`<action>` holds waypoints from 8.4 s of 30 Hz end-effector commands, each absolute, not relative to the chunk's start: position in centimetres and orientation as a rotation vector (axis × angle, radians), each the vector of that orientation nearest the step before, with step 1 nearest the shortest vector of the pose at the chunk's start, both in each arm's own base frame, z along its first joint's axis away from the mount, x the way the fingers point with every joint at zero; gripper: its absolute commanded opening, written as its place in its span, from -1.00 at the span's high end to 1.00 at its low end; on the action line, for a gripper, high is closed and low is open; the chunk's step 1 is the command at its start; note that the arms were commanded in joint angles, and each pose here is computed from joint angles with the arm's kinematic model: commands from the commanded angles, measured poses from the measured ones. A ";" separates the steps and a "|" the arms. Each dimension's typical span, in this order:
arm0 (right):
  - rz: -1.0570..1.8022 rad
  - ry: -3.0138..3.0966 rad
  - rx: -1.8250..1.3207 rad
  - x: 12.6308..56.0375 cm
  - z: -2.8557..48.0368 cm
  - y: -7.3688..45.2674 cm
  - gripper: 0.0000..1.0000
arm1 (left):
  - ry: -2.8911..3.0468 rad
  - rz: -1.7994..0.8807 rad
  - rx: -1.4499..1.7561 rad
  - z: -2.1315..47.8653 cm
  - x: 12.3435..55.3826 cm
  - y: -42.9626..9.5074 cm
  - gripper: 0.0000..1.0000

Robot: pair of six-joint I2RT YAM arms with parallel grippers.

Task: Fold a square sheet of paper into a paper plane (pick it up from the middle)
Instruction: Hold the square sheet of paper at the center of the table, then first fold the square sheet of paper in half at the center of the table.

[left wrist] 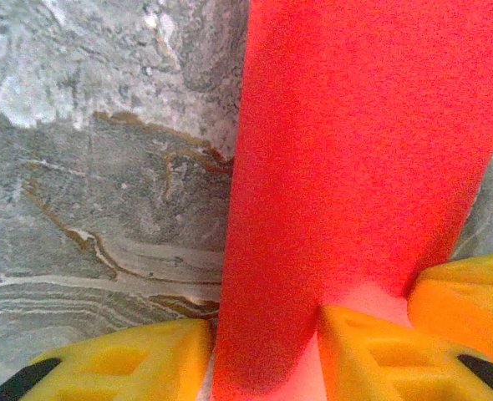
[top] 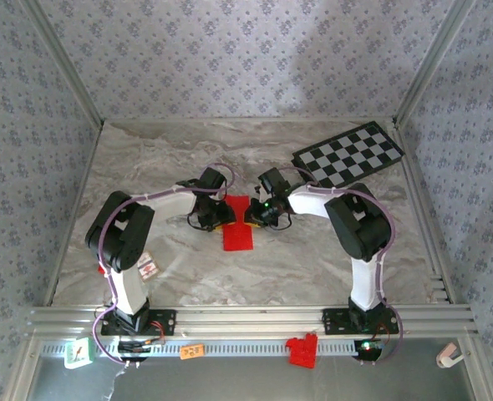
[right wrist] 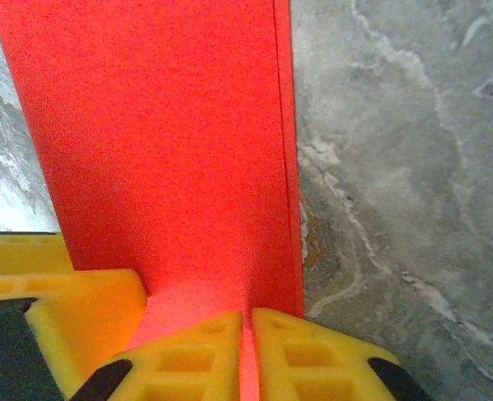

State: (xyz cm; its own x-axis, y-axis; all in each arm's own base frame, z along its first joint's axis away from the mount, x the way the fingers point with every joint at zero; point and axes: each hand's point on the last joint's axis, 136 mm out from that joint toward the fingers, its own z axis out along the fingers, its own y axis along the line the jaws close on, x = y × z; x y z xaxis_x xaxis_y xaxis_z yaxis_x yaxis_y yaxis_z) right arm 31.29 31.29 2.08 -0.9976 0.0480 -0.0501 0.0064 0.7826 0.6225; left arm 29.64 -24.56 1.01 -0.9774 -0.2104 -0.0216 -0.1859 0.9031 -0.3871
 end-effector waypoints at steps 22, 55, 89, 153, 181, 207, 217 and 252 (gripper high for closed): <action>0.530 3.194 0.134 27.7 -5.6 26.4 0.75 | 2.772 -1.036 -0.119 9.6 31.0 -28.4 0.25; 0.288 3.283 0.054 25.8 -7.2 23.7 0.75 | 3.068 -0.704 -0.221 -0.5 28.7 -23.7 0.63; 0.136 3.304 -0.048 26.1 -7.3 22.4 0.74 | 2.833 -1.078 -0.148 4.8 31.8 -26.3 0.62; 0.005 3.327 -0.134 25.5 -7.9 20.3 0.74 | 2.715 -1.077 -0.091 7.7 35.0 -24.0 0.63; -0.008 3.333 -0.093 24.9 -8.5 19.9 0.74 | 2.751 -0.858 -0.210 5.8 40.3 -18.8 0.63; 0.100 3.322 0.145 24.5 -8.4 20.7 0.74 | 2.995 -1.023 -0.274 2.7 28.5 -25.3 0.67; 0.071 3.323 0.118 24.7 -8.6 20.4 0.74 | 3.103 -0.727 -0.259 -0.6 26.4 -20.2 0.69; 0.029 3.355 0.102 24.2 -9.0 19.0 0.74 | 3.012 -0.802 -0.308 -0.3 24.3 -22.6 0.70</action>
State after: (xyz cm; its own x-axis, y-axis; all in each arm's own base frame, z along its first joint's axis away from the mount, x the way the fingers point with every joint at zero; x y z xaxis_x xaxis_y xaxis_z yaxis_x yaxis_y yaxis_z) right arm 31.27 30.63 0.19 -0.9985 -0.0185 -0.0524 -0.0418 0.8713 0.4890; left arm 25.40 -24.41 1.69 -0.9876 -0.1555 0.0235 -0.1422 0.8187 -0.5564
